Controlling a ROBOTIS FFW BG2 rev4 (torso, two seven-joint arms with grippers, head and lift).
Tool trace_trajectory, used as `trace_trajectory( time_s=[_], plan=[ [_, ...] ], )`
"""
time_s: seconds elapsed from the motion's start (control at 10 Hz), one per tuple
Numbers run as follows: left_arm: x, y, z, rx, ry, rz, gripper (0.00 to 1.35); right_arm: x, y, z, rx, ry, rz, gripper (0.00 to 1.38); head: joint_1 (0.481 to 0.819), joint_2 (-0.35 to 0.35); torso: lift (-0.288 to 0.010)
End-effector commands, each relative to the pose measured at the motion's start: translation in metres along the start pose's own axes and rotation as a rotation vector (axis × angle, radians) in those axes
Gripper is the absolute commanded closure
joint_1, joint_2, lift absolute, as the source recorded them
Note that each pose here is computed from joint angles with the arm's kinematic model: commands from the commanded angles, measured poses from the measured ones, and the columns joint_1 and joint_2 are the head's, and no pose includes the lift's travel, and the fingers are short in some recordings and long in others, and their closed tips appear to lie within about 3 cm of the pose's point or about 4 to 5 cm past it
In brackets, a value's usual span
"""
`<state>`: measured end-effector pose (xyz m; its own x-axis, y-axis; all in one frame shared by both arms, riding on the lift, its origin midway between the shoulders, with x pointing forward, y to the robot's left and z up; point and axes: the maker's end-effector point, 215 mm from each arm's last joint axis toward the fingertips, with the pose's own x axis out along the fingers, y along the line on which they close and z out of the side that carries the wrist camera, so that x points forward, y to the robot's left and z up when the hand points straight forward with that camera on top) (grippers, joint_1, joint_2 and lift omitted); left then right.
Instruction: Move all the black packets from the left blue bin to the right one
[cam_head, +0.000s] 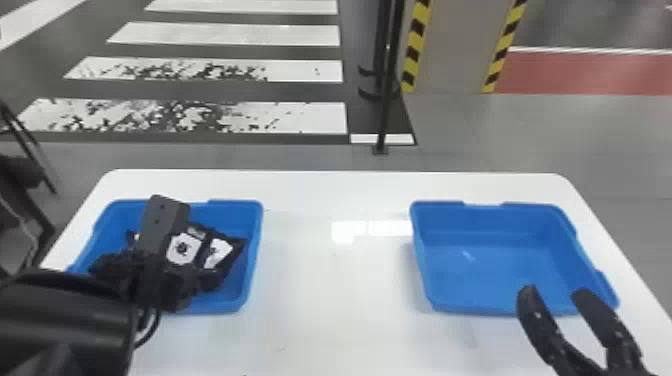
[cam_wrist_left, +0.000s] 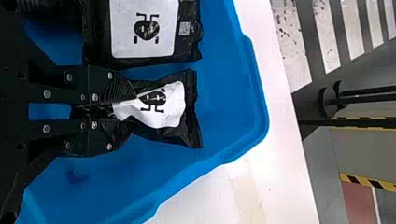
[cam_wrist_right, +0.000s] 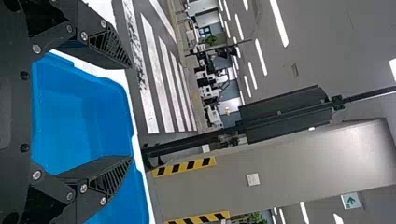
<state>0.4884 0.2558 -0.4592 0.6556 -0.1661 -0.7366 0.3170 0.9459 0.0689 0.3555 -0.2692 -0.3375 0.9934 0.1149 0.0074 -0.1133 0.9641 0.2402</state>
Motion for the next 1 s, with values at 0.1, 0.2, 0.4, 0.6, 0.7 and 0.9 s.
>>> trace_trajectory(
  time_s=[0.1,0.2,0.4,0.6,0.7,0.9],
  plan=[
    [-0.047,0.003,0.041,0.042,-0.117,0.047,1.21,0.000,0.001,0.001,0.000,-0.002,0.002,0.37,0.695,-0.017,-0.140],
    [-0.067,-0.004,0.055,0.057,-0.167,0.047,1.21,0.001,0.003,0.005,0.006,-0.010,0.006,0.36,0.695,-0.017,-0.140],
    [-0.095,-0.035,0.084,0.113,-0.291,0.005,1.21,0.012,0.021,0.025,0.025,-0.058,0.071,0.37,0.695,-0.029,-0.140],
    [-0.107,-0.093,0.109,0.179,-0.386,-0.099,1.21,0.031,0.074,0.024,0.166,-0.042,0.219,0.37,0.695,-0.046,-0.140],
    [-0.109,-0.127,0.122,0.211,-0.419,-0.164,1.21,0.038,0.096,0.027,0.215,-0.048,0.279,0.37,0.695,-0.052,-0.140],
    [-0.117,-0.171,0.143,0.257,-0.477,-0.253,1.21,0.053,0.123,0.037,0.233,-0.068,0.372,0.37,0.695,-0.072,-0.140]
  ],
)
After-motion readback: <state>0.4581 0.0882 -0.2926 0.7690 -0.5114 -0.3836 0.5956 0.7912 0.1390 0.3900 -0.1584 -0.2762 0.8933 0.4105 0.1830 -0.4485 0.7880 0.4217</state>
